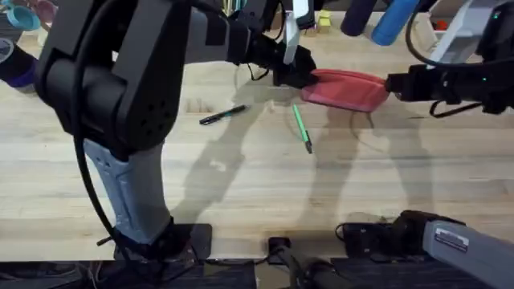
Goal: Unzip the bag, pick up the pens from the table one at a time and place them inside, then zip the bag closed.
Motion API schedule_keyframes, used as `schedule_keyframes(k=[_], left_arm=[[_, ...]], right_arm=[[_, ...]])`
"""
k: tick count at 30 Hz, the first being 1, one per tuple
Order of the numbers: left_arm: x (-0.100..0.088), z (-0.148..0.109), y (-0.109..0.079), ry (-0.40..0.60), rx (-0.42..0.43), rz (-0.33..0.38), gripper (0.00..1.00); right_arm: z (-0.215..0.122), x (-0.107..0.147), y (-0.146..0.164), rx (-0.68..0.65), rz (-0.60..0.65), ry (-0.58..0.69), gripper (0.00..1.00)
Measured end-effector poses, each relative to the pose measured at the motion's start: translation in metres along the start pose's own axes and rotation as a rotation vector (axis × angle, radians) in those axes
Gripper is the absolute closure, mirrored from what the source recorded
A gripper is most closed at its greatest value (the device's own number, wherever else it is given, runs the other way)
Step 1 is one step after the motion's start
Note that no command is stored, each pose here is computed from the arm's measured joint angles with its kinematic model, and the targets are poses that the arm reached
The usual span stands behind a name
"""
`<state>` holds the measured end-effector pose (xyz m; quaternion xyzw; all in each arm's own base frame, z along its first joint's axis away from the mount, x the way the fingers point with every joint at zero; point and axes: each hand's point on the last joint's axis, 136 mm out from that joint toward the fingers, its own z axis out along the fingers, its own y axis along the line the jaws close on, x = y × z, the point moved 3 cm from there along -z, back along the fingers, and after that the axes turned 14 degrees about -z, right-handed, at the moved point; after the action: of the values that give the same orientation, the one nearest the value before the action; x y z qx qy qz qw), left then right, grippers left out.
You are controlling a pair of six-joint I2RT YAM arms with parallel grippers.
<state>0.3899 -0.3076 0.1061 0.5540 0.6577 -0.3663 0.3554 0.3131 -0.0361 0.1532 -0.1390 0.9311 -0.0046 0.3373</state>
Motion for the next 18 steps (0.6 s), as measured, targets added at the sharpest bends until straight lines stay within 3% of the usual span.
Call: schedule_keyframes(k=[18], left_arm=[[0.0, 0.0, 0.0, 0.001, -0.002, 0.0, 0.924]], right_arm=[[0.016, -0.027, 0.044, -0.087, -0.125, -0.067, 0.974]])
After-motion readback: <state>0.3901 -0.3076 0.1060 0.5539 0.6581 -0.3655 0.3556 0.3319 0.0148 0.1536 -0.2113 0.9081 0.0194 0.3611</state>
